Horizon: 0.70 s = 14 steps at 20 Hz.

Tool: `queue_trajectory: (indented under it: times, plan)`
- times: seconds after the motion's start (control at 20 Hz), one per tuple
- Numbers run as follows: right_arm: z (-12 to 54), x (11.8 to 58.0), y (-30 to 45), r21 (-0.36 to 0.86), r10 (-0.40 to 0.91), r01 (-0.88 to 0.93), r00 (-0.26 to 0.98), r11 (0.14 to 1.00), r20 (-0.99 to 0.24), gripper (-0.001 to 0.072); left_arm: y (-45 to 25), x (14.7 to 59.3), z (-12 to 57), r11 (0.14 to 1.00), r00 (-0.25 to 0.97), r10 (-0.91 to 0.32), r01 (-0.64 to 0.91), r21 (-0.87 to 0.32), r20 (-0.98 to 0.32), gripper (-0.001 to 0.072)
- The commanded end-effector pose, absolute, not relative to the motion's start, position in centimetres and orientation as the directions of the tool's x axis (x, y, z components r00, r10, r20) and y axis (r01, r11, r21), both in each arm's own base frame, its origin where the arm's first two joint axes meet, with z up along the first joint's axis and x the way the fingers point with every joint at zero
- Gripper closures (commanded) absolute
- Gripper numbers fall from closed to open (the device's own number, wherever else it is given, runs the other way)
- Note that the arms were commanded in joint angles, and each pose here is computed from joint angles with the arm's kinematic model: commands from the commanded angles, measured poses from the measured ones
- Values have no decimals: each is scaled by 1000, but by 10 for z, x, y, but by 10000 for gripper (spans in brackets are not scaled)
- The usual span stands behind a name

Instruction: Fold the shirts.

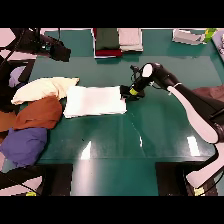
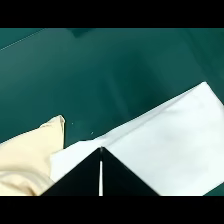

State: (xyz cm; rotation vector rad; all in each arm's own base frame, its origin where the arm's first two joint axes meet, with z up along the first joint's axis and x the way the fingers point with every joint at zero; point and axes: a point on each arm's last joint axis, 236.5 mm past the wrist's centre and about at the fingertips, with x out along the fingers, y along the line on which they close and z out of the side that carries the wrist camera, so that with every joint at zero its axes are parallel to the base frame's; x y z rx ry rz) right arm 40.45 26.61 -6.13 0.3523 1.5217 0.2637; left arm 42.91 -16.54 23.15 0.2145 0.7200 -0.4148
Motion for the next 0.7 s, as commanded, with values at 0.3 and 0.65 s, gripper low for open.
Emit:
queue_trajectory:
  times: [0.3, 0.65]
  plan:
    - [-60, 429, 330, 429, 432, -53, 73, 902, -899, 639, -166, 425, 227, 895, 658, -292, 443, 43, -694, 679]
    - [27, 484, 216, 195, 210, -79, 303, 978, -930, 693, -211, 403, 226, 840, 618, -363, 541, 42, -698, 680]
